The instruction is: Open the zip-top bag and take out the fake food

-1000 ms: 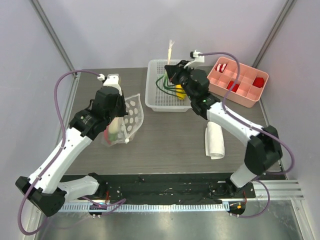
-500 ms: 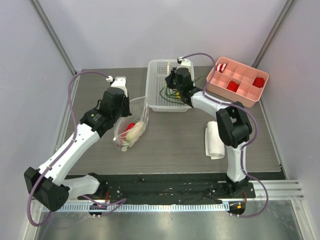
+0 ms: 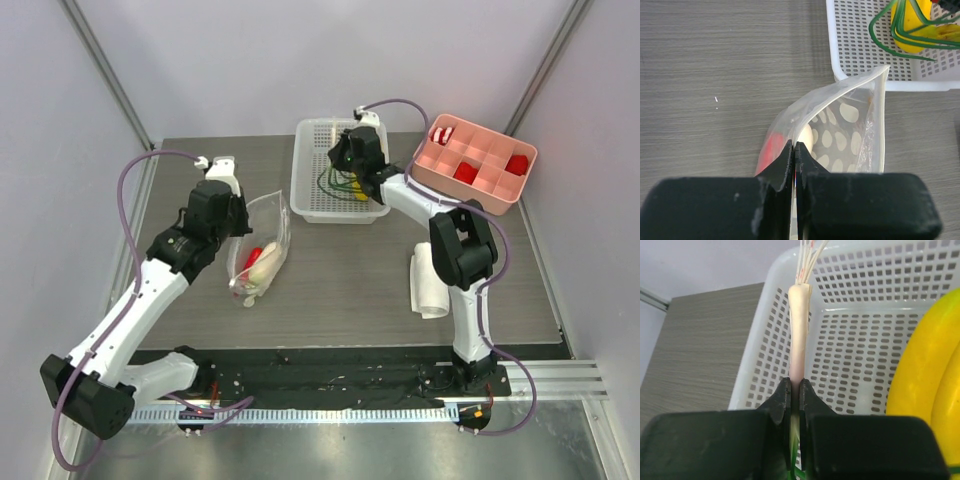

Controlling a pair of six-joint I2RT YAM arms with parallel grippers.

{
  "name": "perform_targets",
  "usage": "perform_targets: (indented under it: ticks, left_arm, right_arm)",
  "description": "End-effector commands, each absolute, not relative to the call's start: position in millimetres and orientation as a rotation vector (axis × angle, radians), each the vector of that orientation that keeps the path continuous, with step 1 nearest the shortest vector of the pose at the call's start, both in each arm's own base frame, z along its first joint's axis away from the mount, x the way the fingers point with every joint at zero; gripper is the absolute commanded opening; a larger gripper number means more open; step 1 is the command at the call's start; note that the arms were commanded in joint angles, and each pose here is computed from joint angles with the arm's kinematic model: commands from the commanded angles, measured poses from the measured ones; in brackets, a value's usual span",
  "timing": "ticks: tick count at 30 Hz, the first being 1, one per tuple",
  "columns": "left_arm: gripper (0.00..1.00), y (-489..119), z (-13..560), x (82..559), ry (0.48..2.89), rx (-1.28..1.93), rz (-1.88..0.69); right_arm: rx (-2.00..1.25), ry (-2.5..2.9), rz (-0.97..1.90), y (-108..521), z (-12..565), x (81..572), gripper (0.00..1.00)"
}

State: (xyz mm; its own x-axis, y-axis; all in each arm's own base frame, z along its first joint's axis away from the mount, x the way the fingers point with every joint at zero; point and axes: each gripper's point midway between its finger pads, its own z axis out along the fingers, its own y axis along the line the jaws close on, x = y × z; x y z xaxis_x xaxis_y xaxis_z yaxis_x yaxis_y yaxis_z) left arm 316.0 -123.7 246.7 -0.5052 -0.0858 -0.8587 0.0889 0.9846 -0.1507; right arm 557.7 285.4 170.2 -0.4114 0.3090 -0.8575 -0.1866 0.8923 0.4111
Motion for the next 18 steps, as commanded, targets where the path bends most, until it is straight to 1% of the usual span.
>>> perform_targets:
  ticks: [1,2,4,6,7,8,10,11,12,13,14,15,16,17,18]
  left_arm:
    - [0.00,-125,266,315,2.022,-0.001,-0.254]
    - [0.00,-125,268,314,2.016,-0.001,-0.258]
    - [0.00,-124,272,312,2.005,0.004,-0.261]
    - [0.00,-123,273,311,2.001,0.007,-0.258]
    - [0.00,-123,273,311,2.000,0.008,-0.258]
    - [0.00,-123,271,310,2.007,0.018,-0.253]
    - [0.00,-123,270,311,2.011,0.018,-0.250]
    - [0.00,-124,270,312,2.012,0.017,-0.253]
    - [0.00,-125,270,311,2.015,0.023,-0.261]
    - [0.00,-128,269,312,2.019,0.031,-0.270]
    - [0.00,-128,268,312,2.022,0.028,-0.275]
    - [0.00,-130,267,311,2.028,0.034,-0.285]
    - [0.00,-132,266,312,2.034,0.040,-0.291]
    - [0.00,-133,266,311,2.036,0.043,-0.297]
    - [0.00,-135,266,310,2.038,0.049,-0.308]
  right_arm:
    - [0.120,1.850,0.677,305,212,575,0.01]
    - [0.131,1.874,0.692,310,201,577,0.01]
    - [0.198,1.860,0.723,315,208,585,0.01]
    - [0.249,1.875,0.708,317,201,595,0.11]
    - [0.265,1.882,0.704,318,199,598,0.18]
    - [0.271,1.909,0.679,319,198,599,0.30]
    - [0.305,1.922,0.586,313,198,600,0.45]
    - [0.296,1.944,0.545,310,197,598,0.57]
    - [0.289,1.939,0.538,309,207,593,0.61]
    - [0.295,1.935,0.519,304,212,590,0.68]
    - [0.278,1.952,0.485,300,207,583,0.72]
    - [0.266,1.928,0.486,298,226,574,0.76]
    - [0.258,1.921,0.462,293,233,569,0.80]
    - [0.242,1.943,0.436,289,226,561,0.81]
    - [0.213,1.920,0.432,285,247,551,0.82]
